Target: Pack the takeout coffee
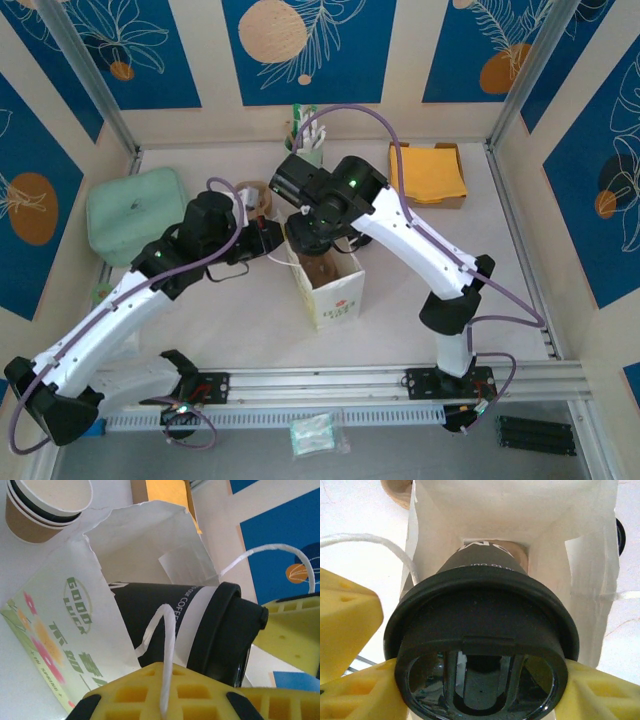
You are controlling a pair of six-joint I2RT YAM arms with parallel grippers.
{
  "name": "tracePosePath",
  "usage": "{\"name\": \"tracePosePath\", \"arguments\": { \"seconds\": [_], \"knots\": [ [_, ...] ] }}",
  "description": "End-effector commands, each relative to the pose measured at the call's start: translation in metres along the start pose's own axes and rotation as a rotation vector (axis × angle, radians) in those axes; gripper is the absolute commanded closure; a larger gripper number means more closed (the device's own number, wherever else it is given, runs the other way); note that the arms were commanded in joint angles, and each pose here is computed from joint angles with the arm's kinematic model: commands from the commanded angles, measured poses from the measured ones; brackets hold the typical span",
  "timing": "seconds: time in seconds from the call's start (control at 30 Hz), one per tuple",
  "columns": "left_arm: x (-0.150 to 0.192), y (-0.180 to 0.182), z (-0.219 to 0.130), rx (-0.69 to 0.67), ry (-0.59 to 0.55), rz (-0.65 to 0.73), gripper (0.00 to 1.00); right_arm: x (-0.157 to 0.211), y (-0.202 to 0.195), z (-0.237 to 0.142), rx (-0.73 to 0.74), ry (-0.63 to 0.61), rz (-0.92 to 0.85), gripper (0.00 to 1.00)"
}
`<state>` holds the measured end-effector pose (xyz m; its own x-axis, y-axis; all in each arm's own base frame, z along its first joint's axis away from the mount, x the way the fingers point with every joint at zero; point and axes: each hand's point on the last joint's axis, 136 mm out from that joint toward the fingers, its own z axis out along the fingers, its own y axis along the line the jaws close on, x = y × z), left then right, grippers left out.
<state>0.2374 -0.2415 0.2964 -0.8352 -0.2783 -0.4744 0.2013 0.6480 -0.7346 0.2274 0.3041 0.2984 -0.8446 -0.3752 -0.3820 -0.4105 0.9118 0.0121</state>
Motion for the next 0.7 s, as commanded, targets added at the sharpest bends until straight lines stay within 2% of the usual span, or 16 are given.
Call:
{"name": "tracePosePath", "arguments": {
  "seconds": [0.0, 0.23, 0.37, 0.67],
  "knots": [
    [-0.007, -0.001, -0.004, -0.003, -0.064, -0.023, 0.95, 0.034, -0.012, -0.004, 0.063, 0.127, -0.014, 0.36],
    [-0.013, 0.005, -0.016, -0.029, -0.122, -0.023, 0.95, 0.047, -0.016, 0.004, 0.102, 0.172, -0.008, 0.36],
    [-0.014, 0.010, -0.020, -0.044, -0.144, -0.025, 0.99, 0.052, -0.017, 0.009, 0.114, 0.187, -0.011, 0.36],
    [-0.013, 0.013, -0.022, -0.047, -0.159, -0.037, 1.00, 0.058, -0.016, 0.019, 0.122, 0.215, -0.023, 0.37]
  ]
}}
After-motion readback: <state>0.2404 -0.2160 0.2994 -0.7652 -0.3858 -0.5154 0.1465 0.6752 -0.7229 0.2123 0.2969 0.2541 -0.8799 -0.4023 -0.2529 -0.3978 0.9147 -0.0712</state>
